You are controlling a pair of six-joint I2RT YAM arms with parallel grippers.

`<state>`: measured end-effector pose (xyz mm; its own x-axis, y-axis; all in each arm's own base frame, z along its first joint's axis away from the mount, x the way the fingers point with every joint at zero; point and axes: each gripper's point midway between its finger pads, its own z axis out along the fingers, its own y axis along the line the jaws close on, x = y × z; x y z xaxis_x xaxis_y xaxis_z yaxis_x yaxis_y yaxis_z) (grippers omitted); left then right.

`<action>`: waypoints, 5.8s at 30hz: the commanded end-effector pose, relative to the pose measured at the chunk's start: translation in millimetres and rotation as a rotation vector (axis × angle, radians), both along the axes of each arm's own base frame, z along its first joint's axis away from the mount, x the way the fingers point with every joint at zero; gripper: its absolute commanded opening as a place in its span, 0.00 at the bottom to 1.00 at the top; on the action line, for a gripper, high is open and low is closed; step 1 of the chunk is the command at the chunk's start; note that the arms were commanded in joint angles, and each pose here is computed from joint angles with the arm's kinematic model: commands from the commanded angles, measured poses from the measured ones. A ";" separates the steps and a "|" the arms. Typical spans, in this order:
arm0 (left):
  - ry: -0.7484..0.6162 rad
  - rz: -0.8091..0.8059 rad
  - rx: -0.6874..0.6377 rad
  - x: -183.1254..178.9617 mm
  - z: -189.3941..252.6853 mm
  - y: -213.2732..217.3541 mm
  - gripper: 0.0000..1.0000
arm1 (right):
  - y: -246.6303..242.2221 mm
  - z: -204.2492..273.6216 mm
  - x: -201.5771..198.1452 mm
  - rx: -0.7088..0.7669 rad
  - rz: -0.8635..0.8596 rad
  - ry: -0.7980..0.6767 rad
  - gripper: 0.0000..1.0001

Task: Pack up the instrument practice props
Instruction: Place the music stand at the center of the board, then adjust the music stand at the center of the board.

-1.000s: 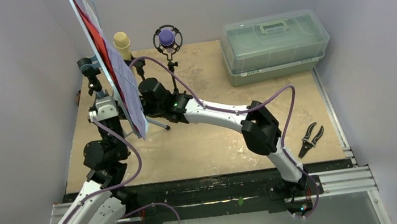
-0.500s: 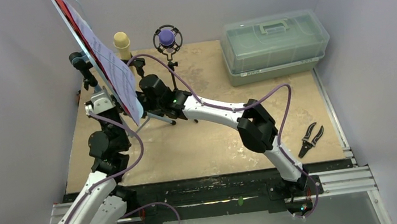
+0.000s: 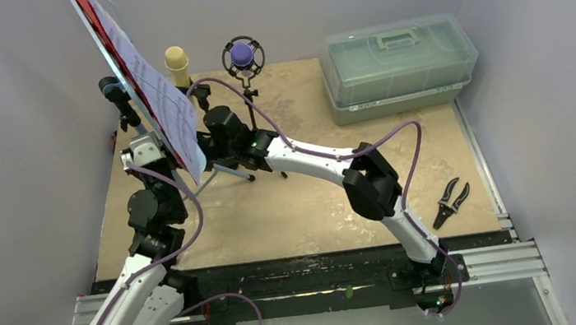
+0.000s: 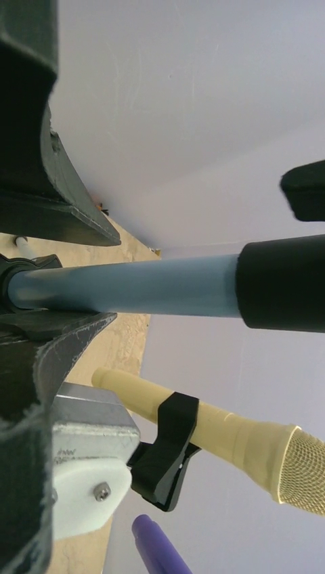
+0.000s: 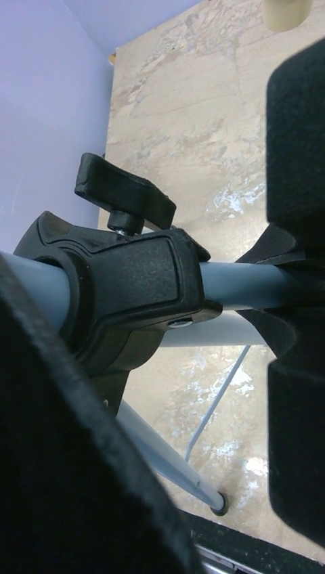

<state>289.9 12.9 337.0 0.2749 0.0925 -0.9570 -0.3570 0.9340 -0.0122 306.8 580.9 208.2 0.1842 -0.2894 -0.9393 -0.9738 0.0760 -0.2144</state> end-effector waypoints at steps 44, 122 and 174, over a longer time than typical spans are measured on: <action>0.157 -0.623 -0.081 -70.6 10.3 -77.8 0.93 | -88.6 1.2 -62.5 -0.224 0.200 -0.036 0.99; 0.587 -0.240 -0.138 -4.1 -188.9 -165.6 0.38 | -464.5 34.3 -81.9 0.149 -0.663 0.008 0.99; 0.374 0.436 -0.581 -13.6 -167.7 73.5 0.00 | -462.8 34.8 -87.8 0.145 -0.628 -0.036 0.99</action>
<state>260.3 97.8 151.1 -0.0484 -0.3691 -0.9281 -0.8187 0.5469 -0.1748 220.2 115.7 235.6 0.0046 -0.2230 -0.9748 -0.7182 0.6776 -0.1583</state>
